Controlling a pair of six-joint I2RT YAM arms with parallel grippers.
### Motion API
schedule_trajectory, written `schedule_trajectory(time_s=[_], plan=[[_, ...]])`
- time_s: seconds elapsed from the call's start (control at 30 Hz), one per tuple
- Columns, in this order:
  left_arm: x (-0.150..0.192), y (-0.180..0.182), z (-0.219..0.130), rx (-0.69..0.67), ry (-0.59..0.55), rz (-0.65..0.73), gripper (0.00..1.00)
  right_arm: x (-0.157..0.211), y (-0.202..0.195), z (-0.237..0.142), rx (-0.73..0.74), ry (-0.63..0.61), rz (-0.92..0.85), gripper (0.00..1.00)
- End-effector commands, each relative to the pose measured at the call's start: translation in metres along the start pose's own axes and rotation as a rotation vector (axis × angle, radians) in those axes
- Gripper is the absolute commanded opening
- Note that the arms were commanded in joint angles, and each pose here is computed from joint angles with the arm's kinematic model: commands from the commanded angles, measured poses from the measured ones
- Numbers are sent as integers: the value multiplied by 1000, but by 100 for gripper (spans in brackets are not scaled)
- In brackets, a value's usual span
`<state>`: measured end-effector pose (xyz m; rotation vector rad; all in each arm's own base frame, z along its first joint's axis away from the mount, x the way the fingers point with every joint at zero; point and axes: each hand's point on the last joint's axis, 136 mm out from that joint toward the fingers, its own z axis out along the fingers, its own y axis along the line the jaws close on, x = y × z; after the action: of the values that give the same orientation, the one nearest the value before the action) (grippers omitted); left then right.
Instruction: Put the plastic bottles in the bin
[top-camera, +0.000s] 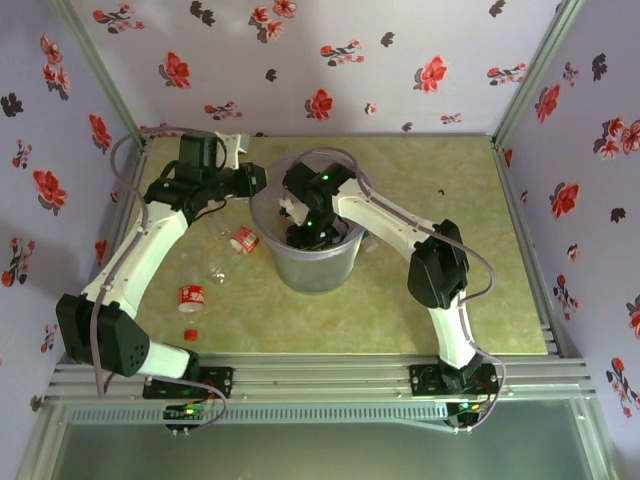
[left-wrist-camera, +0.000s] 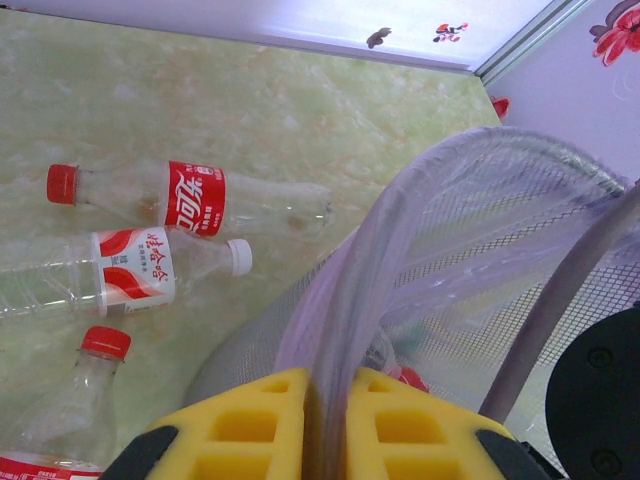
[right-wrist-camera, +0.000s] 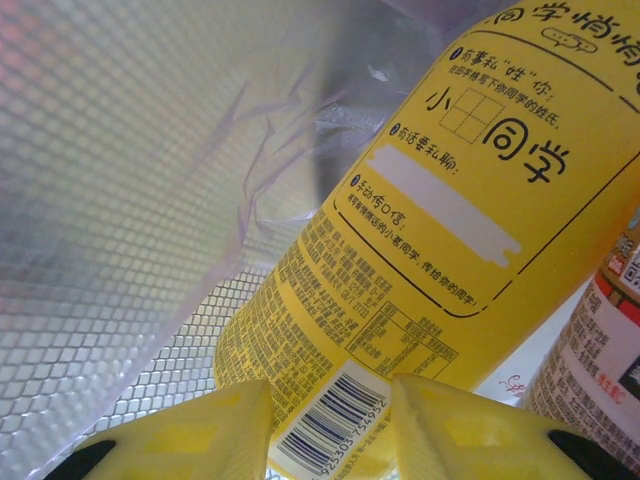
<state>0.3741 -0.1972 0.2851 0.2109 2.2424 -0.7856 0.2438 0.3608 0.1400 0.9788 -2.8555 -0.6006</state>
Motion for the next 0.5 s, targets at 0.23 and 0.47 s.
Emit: schedule_trajectory(time_s=[0.23, 0.47], plan=[[15, 10, 5, -35, 47, -15, 0, 10, 14, 41, -81, 98, 20, 39], [15, 10, 5, -33, 47, -13, 0, -15, -2, -52, 102, -158, -9, 48]])
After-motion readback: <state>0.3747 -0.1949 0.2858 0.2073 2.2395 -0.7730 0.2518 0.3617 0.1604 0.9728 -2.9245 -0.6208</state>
